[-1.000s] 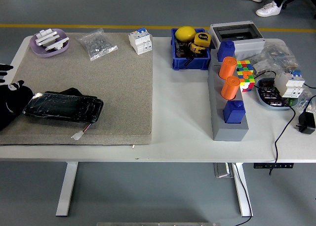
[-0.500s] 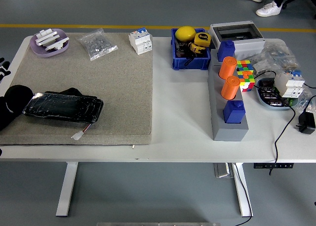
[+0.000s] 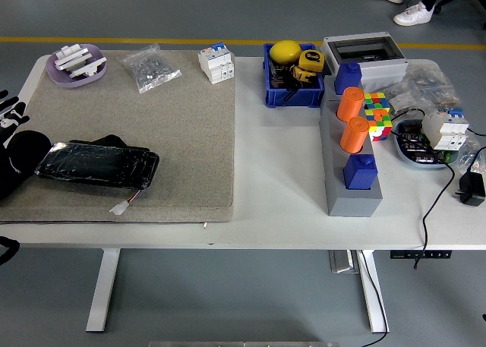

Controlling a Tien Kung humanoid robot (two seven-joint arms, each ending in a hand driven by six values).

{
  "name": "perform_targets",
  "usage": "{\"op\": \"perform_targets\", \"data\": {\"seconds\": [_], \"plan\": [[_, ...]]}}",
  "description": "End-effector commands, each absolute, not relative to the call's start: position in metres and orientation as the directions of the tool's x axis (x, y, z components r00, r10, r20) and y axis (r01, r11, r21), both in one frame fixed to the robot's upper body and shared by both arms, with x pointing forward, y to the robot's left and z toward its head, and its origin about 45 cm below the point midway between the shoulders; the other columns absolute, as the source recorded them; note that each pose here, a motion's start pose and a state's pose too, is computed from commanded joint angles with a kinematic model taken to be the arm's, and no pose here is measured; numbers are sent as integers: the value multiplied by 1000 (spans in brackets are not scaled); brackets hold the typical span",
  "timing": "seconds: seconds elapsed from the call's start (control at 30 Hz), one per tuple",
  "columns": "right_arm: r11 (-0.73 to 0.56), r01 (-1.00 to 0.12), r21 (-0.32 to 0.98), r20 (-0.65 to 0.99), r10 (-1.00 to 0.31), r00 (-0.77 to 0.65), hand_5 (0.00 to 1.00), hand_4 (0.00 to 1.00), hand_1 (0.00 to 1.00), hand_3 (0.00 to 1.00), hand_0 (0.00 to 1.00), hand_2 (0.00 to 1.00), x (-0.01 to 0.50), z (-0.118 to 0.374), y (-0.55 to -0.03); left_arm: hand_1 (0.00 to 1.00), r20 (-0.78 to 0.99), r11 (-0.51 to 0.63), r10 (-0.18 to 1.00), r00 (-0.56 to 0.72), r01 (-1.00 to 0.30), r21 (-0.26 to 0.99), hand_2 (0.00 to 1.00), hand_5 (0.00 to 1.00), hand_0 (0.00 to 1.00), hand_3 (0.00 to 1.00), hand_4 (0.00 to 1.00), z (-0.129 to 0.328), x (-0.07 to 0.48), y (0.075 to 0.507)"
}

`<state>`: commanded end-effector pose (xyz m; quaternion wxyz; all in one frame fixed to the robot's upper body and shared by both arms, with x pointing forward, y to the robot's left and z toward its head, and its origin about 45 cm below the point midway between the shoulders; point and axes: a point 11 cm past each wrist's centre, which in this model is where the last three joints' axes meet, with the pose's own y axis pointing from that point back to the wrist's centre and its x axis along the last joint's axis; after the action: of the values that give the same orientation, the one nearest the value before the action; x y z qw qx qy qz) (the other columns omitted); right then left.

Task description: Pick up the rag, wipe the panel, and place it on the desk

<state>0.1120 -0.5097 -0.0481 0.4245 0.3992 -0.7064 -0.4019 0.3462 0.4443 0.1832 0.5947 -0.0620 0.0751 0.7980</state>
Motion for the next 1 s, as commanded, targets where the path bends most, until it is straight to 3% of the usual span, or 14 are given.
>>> {"op": "perform_targets", "data": {"seconds": [1.0], "plan": [[345,-221,912,280,-919,-278,730,998,692,677,808,707,115,-49,-506,628,-131,-274,952,-276,-961,39,619,54,573,600,779,192,340,449]]}}
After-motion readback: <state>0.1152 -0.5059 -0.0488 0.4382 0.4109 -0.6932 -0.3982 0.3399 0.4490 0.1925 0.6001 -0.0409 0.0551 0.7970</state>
